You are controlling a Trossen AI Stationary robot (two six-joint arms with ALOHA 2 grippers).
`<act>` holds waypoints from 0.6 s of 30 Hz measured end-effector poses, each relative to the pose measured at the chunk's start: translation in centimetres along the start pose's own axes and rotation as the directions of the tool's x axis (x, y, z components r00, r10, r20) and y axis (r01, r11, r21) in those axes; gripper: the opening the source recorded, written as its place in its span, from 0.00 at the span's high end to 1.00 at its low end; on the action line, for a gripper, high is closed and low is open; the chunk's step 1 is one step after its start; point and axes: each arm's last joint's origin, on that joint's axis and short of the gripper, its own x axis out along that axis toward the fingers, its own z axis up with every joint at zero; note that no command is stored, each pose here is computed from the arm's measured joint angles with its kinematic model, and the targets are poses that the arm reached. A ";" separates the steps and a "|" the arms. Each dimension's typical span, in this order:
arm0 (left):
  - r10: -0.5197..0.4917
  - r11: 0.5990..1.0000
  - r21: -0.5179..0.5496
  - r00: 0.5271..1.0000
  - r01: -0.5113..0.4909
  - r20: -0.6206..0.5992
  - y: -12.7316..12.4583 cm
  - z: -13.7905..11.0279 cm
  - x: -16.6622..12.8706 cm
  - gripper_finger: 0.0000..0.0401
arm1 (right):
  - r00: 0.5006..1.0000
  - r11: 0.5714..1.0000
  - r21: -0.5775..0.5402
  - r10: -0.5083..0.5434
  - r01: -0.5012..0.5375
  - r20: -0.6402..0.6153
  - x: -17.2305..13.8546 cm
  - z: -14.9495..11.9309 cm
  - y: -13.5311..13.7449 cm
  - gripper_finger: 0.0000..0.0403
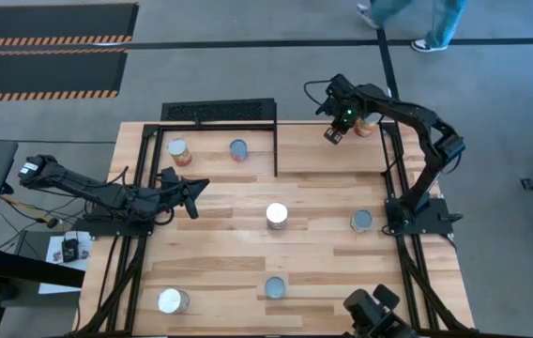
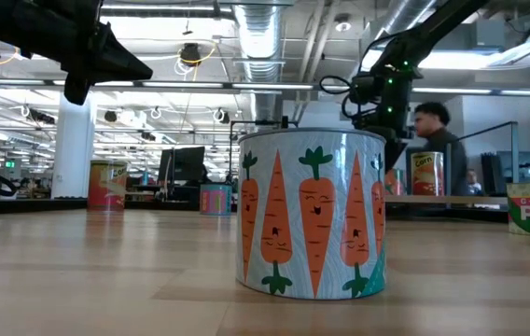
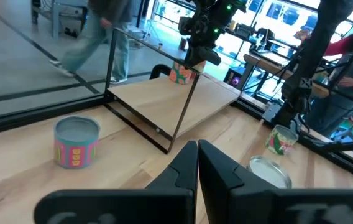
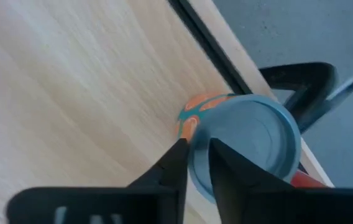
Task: Pick and place cans onto a shelf
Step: Put the canned orange on the shelf, then put the top canned peaches on the shelf
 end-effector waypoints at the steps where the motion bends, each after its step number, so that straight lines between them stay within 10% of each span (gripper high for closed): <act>1: 0.001 1.000 0.000 1.000 -0.001 0.001 0.0 0.0 0.0 1.00 | 1.000 1.000 0.003 -0.006 0.006 0.000 -0.1 0.0 0.0 0.75; 12: -0.012 1.000 -0.019 1.000 0.012 0.011 0.4 1.4 0.9 1.00 | 0.985 0.995 -0.097 0.038 -0.021 0.170 -7.9 -0.2 1.0 0.80; 18: -0.019 1.000 0.021 1.000 0.019 0.022 0.9 2.9 1.6 1.00 | 0.810 0.947 -0.185 0.321 -0.263 0.491 -11.0 -1.6 2.7 0.98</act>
